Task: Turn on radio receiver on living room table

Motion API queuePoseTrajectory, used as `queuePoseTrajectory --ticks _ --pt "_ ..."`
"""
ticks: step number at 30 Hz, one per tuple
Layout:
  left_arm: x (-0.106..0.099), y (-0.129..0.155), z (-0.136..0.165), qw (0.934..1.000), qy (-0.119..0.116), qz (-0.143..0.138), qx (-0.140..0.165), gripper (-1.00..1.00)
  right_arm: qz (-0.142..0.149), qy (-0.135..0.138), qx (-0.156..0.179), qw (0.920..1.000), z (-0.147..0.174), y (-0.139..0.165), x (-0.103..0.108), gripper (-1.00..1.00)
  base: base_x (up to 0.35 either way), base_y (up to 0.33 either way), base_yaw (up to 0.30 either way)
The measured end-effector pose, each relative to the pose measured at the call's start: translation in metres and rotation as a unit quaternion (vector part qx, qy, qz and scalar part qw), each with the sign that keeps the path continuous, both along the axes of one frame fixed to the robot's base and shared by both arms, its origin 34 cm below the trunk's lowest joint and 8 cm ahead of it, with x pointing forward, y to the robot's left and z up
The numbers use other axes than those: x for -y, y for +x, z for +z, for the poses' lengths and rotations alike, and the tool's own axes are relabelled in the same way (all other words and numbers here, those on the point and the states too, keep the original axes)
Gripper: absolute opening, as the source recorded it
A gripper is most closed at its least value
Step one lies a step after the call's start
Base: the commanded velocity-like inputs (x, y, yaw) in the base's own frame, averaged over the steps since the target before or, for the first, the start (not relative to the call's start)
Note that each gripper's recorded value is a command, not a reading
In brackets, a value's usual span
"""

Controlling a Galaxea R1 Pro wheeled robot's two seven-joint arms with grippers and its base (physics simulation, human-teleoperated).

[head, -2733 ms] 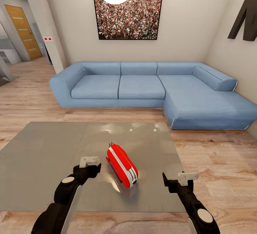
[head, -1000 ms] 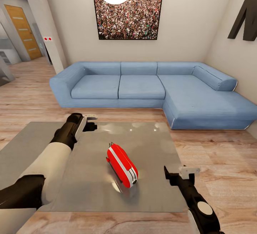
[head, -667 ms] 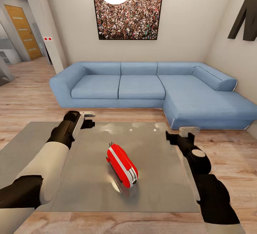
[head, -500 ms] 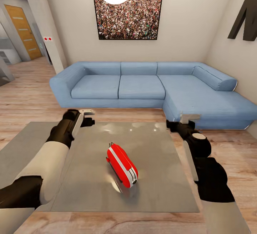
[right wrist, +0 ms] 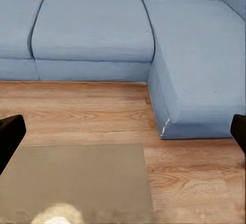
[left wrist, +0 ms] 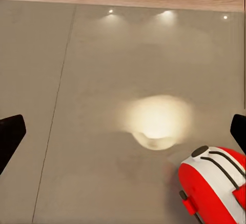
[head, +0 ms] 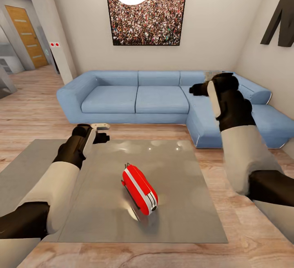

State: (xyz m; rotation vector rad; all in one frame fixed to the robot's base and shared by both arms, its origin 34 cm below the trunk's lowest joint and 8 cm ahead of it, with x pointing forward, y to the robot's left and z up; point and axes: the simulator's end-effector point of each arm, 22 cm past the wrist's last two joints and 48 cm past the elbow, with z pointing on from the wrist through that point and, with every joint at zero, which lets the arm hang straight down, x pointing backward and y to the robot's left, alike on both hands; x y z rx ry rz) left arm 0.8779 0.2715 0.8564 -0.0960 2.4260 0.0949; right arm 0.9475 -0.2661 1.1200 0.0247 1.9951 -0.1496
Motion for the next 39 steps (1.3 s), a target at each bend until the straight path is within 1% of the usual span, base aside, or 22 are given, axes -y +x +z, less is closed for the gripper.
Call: queuePoseTrajectory --ticks 1,5,8,9,17,19,24,30,39 --pt "0.000 0.000 0.000 1.0000 0.000 0.000 0.000 1.00 0.000 -0.001 -0.014 0.9999 -0.001 0.006 0.000 1.00 0.000 0.000 0.000" --pt "0.001 0.000 -0.001 1.0000 -0.001 0.000 -0.001 1.00 0.001 -0.002 -0.035 0.9994 -0.006 0.012 -0.001 1.00 0.000 0.000 0.000" --pt "0.002 -0.001 -0.001 1.0000 -0.001 -0.001 -0.002 1.00 0.002 -0.002 -0.042 0.9991 -0.007 0.014 -0.003 1.00 0.000 0.000 0.000" --pt "0.007 -0.001 -0.001 1.0000 -0.004 -0.003 -0.002 1.00 0.005 -0.002 -0.044 0.9990 -0.007 0.015 -0.007 1.00 0.000 0.000 0.000" --pt "0.010 0.000 0.000 0.9999 -0.010 -0.004 -0.001 1.00 0.010 -0.002 -0.045 0.9989 -0.006 0.015 -0.010 1.00 0.000 0.000 0.000" --pt "0.011 -0.002 -0.001 0.9999 -0.013 -0.005 -0.007 1.00 0.010 -0.002 -0.047 0.9988 -0.008 0.015 -0.010 1.00 0.000 0.000 0.000" --pt "0.011 -0.003 -0.002 0.9999 -0.013 -0.005 -0.009 1.00 0.012 -0.002 -0.049 0.9987 -0.010 0.015 -0.011 1.00 0.000 0.000 0.000" --pt "0.011 -0.003 -0.002 0.9999 -0.014 -0.005 -0.009 1.00 0.017 -0.001 -0.050 0.9986 -0.011 0.015 -0.019 1.00 0.000 0.000 0.000" --pt "0.012 -0.003 0.000 0.9999 -0.013 -0.005 -0.007 1.00 0.017 -0.001 -0.050 0.9986 -0.011 0.015 -0.019 1.00 0.000 0.000 0.000"
